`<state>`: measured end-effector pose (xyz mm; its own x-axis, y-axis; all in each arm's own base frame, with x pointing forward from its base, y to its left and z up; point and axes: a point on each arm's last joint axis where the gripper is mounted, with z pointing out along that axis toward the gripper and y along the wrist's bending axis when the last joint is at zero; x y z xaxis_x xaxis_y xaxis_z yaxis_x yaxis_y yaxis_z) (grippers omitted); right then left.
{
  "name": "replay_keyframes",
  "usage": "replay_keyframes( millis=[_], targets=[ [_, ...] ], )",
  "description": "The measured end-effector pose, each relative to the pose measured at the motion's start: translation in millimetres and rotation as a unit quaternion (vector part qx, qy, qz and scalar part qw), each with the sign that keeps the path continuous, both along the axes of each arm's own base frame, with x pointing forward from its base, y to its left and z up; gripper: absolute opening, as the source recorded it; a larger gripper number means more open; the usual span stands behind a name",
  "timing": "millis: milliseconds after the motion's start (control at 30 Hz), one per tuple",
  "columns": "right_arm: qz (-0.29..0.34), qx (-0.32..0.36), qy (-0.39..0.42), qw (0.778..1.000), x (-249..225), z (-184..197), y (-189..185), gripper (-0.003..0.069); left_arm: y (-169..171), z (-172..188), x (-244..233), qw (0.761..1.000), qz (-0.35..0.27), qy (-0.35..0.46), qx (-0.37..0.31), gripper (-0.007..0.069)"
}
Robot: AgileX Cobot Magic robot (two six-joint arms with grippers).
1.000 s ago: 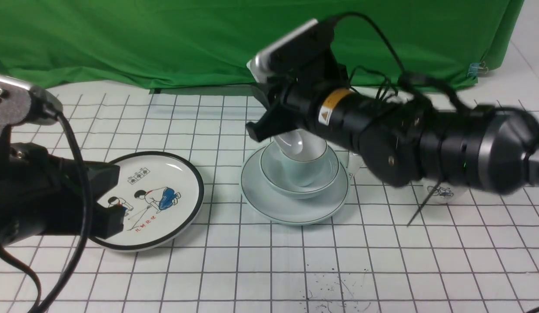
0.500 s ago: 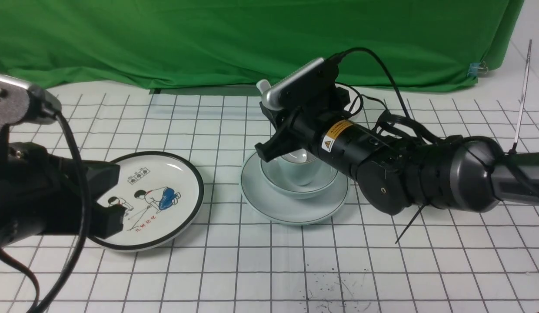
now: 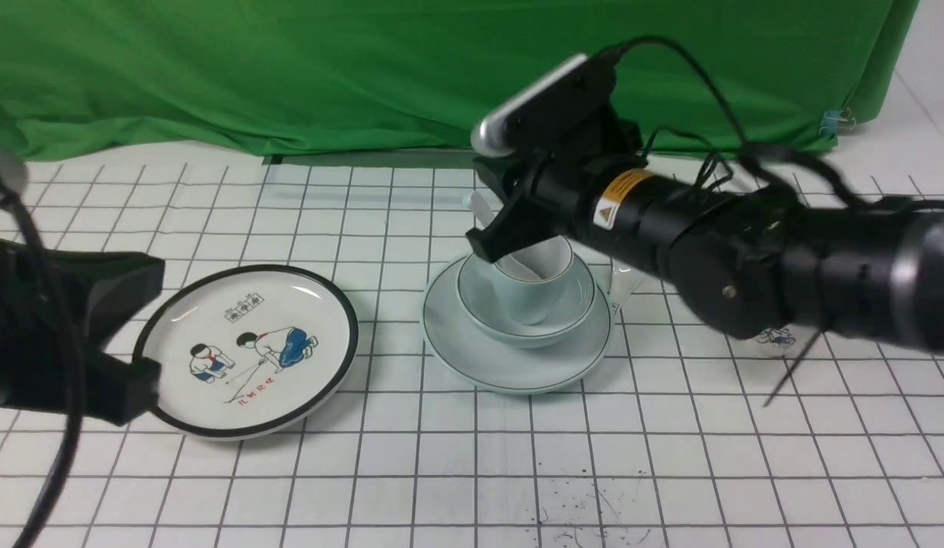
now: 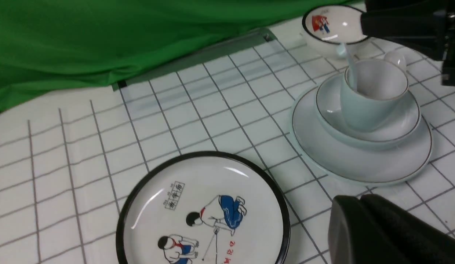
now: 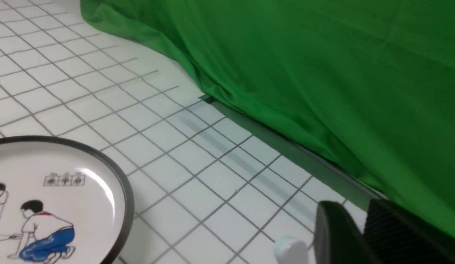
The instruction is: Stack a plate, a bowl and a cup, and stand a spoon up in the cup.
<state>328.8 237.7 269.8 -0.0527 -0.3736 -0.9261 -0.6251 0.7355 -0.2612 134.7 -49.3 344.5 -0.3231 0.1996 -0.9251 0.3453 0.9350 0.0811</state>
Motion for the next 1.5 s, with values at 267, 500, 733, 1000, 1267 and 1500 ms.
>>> replay_keyframes(
  millis=[267,500,733,1000,1267,1500],
  targets=[
    [0.011,-0.051,-0.037,0.998,-99.2,132.9,-73.0,0.0013,17.4,9.3,-43.3,0.993,-0.006,-0.114,-0.033,-0.0032],
    [-0.008,-0.118,0.007,0.993,-182.3,161.6,-140.3,0.0013,20.4,-16.7,-54.8,0.987,-0.013,-0.147,-0.056,-0.0032],
    [-0.03,-0.08,0.051,0.995,-247.8,100.5,-188.1,0.0013,20.0,-30.1,-53.6,0.99,-0.017,-0.129,-0.051,-0.0032],
    [-0.035,0.007,0.024,0.999,-269.1,15.0,-200.6,0.0015,20.0,-32.2,-53.5,0.991,-0.012,-0.124,-0.048,-0.0032],
    [-0.037,-0.026,0.084,0.995,-267.6,-53.7,-198.6,0.0027,20.0,-32.3,-53.5,0.991,-0.012,-0.124,-0.048,-0.0031],
    [-0.025,0.025,0.031,0.999,-266.6,-66.0,-195.4,0.0056,20.0,-32.3,-53.5,0.991,-0.012,-0.124,-0.048,-0.0031]
  ],
)
